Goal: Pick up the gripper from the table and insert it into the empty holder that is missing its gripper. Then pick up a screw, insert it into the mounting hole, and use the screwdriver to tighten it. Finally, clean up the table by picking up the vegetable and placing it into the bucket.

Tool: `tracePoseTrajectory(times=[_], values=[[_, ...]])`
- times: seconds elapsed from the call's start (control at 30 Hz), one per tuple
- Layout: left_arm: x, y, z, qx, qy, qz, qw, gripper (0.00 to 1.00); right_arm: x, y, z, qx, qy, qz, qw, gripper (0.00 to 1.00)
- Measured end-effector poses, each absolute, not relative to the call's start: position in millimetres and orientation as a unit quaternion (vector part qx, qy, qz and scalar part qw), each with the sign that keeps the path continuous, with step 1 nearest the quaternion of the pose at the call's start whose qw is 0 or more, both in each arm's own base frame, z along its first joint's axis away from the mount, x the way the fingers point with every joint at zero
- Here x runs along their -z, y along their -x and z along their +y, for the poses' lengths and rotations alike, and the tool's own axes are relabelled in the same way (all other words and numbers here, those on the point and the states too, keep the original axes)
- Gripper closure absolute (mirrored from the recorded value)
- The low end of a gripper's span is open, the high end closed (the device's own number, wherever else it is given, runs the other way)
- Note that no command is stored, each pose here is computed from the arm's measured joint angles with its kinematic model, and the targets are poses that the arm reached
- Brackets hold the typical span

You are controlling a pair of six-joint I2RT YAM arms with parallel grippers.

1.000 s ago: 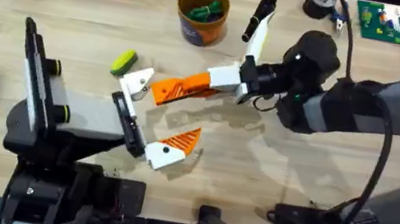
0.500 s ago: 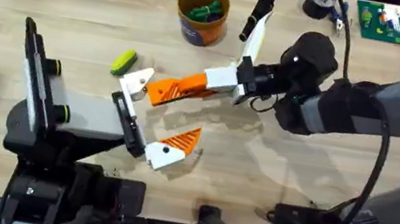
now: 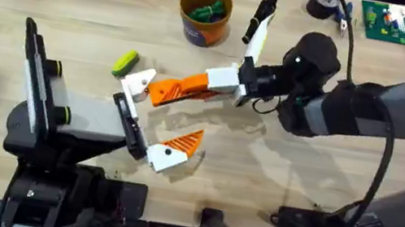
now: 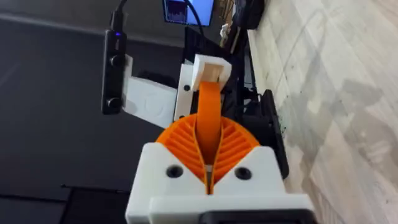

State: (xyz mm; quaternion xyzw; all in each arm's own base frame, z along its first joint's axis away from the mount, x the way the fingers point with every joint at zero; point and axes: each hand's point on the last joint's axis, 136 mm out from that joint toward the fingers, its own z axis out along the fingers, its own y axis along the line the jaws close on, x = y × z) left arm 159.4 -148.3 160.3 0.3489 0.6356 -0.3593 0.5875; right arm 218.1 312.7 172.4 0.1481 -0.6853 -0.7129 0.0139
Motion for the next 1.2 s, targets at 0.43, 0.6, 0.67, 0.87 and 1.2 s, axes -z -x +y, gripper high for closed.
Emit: tracePoseTrajectory(times=[0.43, 0.6, 0.67, 0.87, 1.2], values=[[-160, -160, -148, 0.359, -0.349, 0.636, 0.588, 0.016, -173, -217, 318, 0.713, -0.141, -0.686, 0.014, 0.993], [-160, -160, -148, 0.361, -0.346, 0.637, 0.586, 0.016, -170, -218, 318, 0.711, -0.133, -0.69, 0.02, 0.993], [-160, -160, -148, 0.362, -0.345, 0.638, 0.586, 0.015, -170, -217, 318, 0.711, -0.133, -0.69, 0.02, 0.993], [-160, -160, -148, 0.361, -0.343, 0.639, 0.586, 0.016, -170, -220, 322, 0.711, -0.133, -0.69, 0.023, 0.993], [-160, -160, -148, 0.363, -0.341, 0.64, 0.585, 0.015, -170, -232, 334, 0.711, -0.134, -0.69, 0.038, 0.993]])
